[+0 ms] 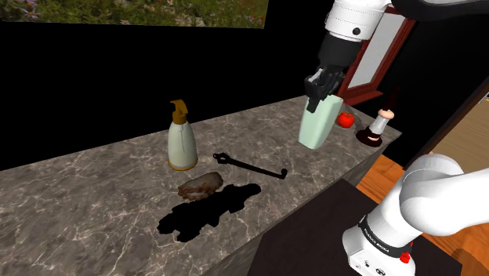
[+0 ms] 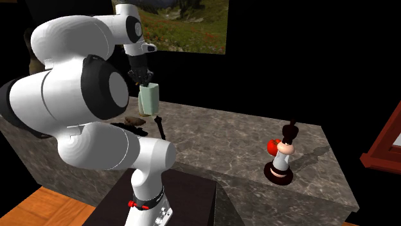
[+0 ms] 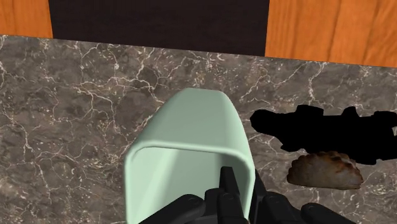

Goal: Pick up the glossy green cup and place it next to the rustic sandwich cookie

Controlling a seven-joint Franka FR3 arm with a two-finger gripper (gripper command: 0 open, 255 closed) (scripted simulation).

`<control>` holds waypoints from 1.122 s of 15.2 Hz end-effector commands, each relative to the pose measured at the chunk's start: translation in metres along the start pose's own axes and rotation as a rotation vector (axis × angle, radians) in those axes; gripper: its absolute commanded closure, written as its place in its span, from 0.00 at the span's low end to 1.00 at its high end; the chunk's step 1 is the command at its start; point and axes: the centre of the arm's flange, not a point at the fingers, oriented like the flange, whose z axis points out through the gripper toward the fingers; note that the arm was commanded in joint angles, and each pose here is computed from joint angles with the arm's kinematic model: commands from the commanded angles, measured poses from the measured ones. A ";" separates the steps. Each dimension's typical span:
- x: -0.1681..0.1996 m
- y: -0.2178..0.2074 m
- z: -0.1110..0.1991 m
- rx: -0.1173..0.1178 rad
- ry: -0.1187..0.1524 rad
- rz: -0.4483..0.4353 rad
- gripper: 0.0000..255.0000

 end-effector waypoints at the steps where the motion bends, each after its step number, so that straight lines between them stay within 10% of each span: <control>1: -0.006 -0.026 0.001 0.001 0.000 0.002 1.00; 6: -0.019 -0.093 -0.001 0.001 0.000 0.002 1.00; 17: -0.022 -0.093 0.057 0.001 0.000 0.002 1.00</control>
